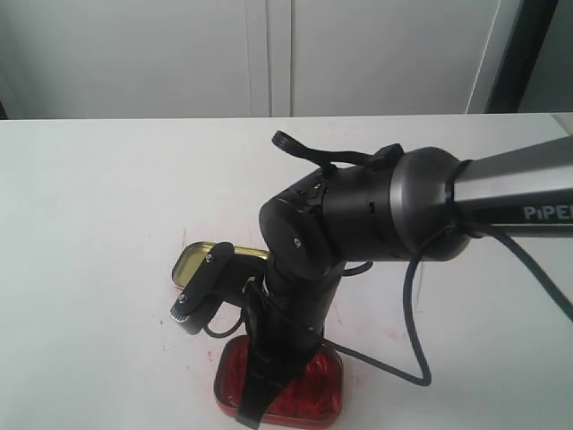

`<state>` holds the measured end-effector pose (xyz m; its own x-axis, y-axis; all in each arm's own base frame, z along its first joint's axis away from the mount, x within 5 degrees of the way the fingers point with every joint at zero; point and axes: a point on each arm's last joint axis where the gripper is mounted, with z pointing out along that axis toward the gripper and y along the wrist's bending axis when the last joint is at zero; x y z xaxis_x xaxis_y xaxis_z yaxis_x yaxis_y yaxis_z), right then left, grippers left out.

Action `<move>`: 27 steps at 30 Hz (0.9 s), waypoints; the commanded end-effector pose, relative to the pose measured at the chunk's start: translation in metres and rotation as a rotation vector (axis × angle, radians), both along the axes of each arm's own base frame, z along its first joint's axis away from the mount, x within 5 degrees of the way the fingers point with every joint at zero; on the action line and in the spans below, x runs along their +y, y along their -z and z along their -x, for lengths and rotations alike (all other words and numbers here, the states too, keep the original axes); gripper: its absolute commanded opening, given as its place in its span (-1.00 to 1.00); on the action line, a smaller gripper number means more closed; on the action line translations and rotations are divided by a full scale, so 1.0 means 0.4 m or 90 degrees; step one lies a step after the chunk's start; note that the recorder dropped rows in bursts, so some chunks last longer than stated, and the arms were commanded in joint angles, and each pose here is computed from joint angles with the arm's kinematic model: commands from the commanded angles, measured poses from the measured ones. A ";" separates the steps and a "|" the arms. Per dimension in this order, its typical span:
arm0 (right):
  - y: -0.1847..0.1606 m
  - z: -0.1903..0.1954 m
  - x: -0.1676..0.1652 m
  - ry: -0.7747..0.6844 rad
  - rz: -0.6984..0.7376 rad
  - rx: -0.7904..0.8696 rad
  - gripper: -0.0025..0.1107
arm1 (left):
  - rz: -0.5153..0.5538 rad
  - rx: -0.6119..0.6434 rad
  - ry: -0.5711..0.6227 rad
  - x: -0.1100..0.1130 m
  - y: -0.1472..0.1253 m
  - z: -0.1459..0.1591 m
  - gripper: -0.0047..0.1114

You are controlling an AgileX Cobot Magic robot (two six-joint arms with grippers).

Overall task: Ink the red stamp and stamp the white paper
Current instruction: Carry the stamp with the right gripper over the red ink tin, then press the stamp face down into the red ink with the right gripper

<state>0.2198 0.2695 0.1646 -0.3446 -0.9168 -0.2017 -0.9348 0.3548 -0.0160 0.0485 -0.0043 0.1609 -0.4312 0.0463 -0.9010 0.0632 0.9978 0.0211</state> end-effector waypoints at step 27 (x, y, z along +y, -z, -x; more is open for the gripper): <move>0.078 0.031 -0.034 0.009 0.046 0.039 -0.96 | 0.000 0.007 -0.001 0.000 0.007 0.001 -0.92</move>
